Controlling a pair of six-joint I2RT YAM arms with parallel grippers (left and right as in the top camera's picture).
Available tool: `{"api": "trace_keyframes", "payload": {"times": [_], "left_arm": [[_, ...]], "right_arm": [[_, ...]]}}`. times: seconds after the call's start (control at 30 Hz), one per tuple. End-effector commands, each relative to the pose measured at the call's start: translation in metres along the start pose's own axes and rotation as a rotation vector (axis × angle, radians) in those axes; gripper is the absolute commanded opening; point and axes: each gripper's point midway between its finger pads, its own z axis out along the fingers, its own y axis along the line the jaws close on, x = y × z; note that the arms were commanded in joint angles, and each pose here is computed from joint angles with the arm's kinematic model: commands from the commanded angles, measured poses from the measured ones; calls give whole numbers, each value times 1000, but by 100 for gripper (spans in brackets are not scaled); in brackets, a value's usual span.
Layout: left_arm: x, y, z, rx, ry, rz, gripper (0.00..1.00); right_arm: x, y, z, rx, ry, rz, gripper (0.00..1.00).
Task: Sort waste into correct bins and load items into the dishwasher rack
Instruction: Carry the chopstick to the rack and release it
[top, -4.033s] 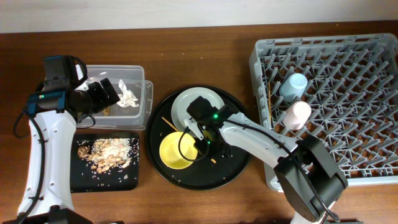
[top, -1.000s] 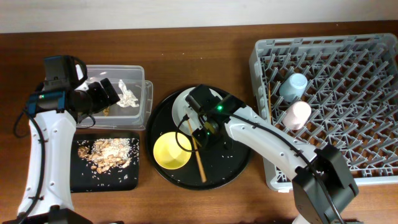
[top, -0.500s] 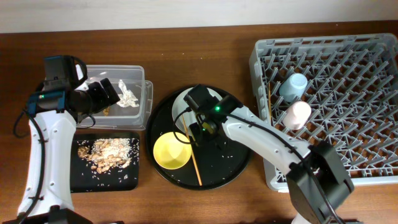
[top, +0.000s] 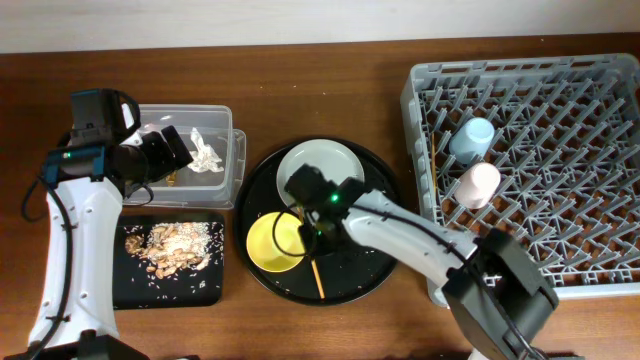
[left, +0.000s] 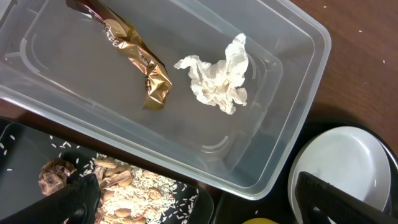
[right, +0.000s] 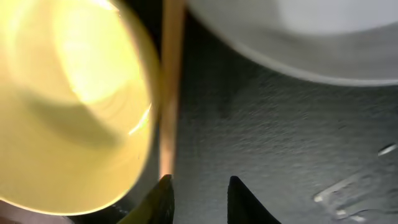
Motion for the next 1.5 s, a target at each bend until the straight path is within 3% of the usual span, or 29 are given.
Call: {"api": "trace_keyframes", "payload": {"times": [0.0, 0.4, 0.53, 0.6, 0.7, 0.97, 1.2, 1.33, 1.47], "left_arm": [[-2, 1, -4, -4, -14, 8, 100], [-2, 1, -4, -4, -14, 8, 99], [-2, 1, -4, -4, -14, 8, 100], [-2, 1, -4, -4, -14, 8, 100], [-2, 1, -4, -4, -14, 8, 99], [-2, 1, -4, -4, -14, 8, 100], [-2, 1, -4, -4, -14, 7, 99], [-2, 1, -4, -4, -14, 8, 99], [-2, 1, -4, -4, -14, 8, 99]], "right_arm": [[14, 1, 11, 65, 9, 73, 29], [15, 7, 33, 36, -52, 96, 32], [15, 7, 38, 28, -63, 95, 17], [15, 7, 37, 27, -65, 95, 4], [15, 7, 34, 28, -65, 95, 4], [-28, -13, -45, 61, -233, 114, 4], [-54, -97, -142, 117, -386, 84, 4], [-45, -183, -153, 215, -342, 130, 4], [-38, -239, -153, 252, -328, 261, 4]]}}
